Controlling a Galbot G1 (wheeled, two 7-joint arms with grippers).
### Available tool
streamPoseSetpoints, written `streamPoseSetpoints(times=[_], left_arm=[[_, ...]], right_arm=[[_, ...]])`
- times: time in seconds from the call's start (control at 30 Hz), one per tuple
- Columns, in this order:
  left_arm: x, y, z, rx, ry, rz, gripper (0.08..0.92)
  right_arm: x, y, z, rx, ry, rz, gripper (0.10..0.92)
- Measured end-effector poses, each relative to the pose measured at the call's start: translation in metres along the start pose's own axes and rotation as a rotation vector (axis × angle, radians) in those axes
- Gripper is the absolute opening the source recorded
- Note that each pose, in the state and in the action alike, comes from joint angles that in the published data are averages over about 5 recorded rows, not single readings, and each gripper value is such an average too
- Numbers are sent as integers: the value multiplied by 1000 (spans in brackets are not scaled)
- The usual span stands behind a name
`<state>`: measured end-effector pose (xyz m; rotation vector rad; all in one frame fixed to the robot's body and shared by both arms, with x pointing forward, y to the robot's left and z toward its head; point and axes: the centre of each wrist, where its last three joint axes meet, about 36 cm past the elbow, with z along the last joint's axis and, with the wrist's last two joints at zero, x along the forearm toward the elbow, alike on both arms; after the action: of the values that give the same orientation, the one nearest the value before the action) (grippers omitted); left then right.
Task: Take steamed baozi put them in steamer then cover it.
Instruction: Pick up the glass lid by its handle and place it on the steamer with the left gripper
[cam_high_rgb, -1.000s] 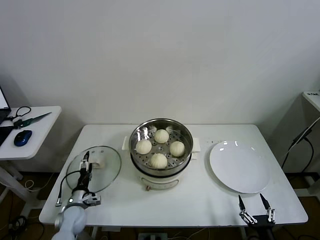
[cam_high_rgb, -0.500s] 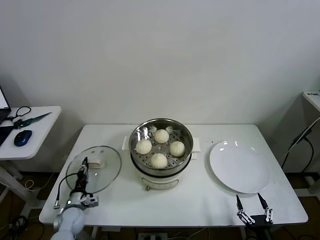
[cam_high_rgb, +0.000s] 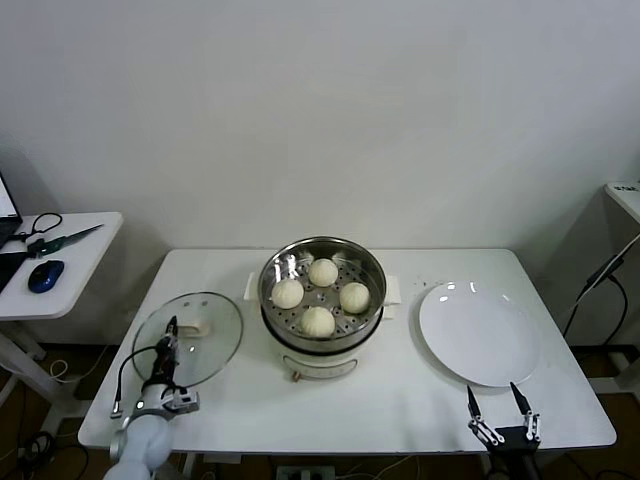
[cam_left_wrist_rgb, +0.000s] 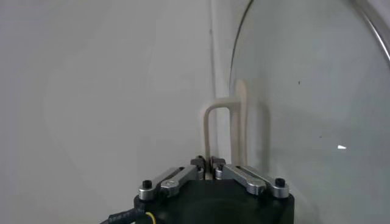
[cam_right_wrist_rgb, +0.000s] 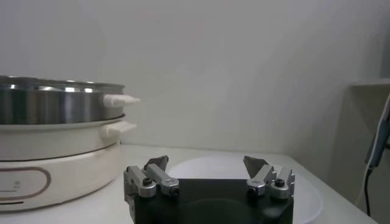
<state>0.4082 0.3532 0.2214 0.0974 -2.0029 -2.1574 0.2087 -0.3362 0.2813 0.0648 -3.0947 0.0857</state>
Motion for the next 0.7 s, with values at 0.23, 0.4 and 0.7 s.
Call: streamPoseSetpoints(times=[0.23,0.4,0.7], left_arm=[[3,28,3,58,17,-20,148],[5,66,11,113,38,-47,148],[12,148,23,160,51,-98,148]], right_arm=[[-3,1,-3,8,-1,7,823],[-5,2,-4,11,-3,10,823],[-10,6,-9,24,-12,24,823]])
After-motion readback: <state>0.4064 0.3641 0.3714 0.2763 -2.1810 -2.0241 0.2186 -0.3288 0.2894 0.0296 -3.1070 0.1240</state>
